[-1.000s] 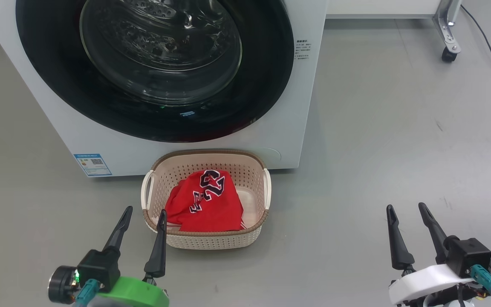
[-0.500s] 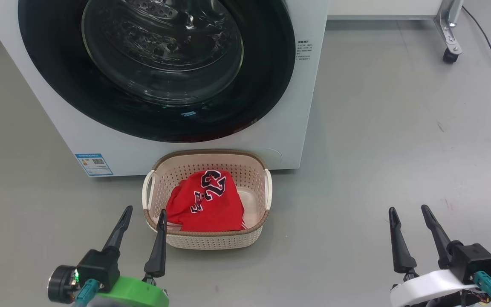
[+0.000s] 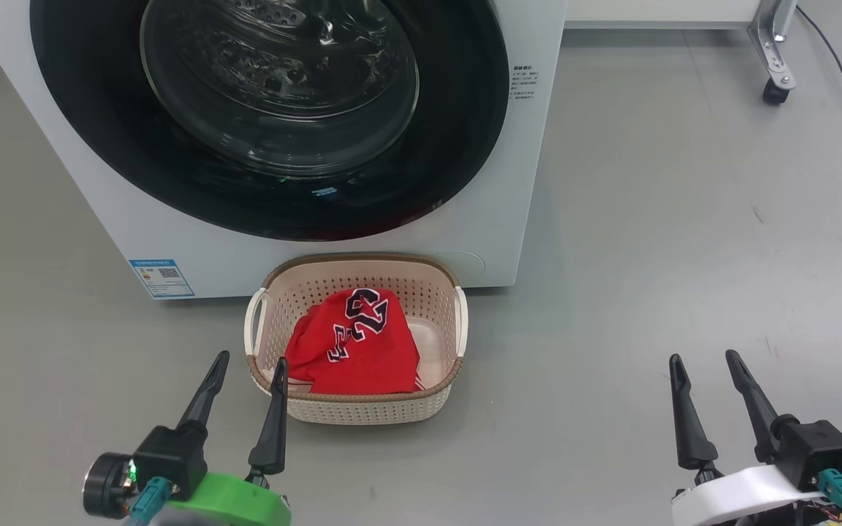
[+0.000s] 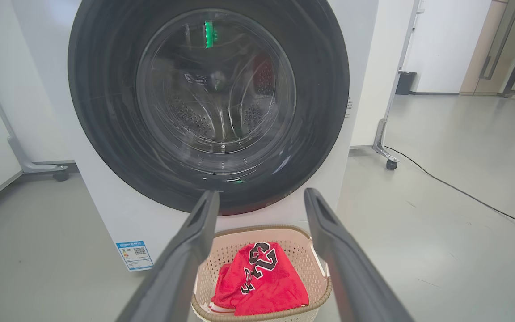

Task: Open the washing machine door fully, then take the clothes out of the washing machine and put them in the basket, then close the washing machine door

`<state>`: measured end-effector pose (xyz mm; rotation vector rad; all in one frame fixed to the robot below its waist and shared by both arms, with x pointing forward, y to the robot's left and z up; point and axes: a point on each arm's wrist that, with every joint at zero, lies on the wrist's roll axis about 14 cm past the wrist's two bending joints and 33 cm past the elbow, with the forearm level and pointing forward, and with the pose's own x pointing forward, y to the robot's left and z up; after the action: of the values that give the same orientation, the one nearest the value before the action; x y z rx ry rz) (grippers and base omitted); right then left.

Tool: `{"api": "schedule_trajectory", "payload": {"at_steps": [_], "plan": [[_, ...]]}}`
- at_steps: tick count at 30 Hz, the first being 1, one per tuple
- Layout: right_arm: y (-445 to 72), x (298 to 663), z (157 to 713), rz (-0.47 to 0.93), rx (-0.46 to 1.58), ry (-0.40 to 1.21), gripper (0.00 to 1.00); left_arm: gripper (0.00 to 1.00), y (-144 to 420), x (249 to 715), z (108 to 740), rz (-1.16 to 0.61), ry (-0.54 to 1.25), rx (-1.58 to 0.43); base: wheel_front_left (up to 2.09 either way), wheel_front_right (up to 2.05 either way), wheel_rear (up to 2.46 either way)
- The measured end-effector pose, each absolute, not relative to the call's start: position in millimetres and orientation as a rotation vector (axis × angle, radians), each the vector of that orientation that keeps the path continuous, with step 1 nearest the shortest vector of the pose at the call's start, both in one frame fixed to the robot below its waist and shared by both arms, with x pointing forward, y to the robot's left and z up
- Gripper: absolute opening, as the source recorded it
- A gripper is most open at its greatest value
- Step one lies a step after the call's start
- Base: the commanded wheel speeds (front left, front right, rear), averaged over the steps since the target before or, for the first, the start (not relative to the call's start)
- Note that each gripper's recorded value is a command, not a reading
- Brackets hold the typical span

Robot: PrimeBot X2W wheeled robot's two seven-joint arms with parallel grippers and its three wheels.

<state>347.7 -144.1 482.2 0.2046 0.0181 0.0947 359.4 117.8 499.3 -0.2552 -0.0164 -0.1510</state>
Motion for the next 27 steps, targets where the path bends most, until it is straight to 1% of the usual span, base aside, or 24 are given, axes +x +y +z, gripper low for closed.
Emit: {"api": "schedule_trajectory", "payload": {"at_steps": [9, 10, 18, 27], "plan": [[-144.0, 348.7, 483.7, 0.095, 0.205, 0.015, 1.00, 1.00, 117.9, 360.1, 498.3, -0.150, -0.013, -0.256, 0.00, 0.00, 0.00], [-144.0, 348.8, 483.8, 0.095, 0.205, 0.015, 0.00, 0.00, 117.9, 360.2, 498.2, -0.150, -0.013, -0.256, 0.00, 0.00, 0.00], [-140.8, 341.0, 466.7, 0.085, 0.239, 0.074, 0.00, 0.00, 115.4, 351.4, 478.4, -0.139, 0.051, -0.282, 0.00, 0.00, 0.00], [-143.9, 340.3, 467.5, 0.059, 0.359, 0.081, 0.00, 0.00, 119.4, 353.2, 479.3, -0.118, 0.066, -0.405, 0.00, 0.00, 0.00]]}}
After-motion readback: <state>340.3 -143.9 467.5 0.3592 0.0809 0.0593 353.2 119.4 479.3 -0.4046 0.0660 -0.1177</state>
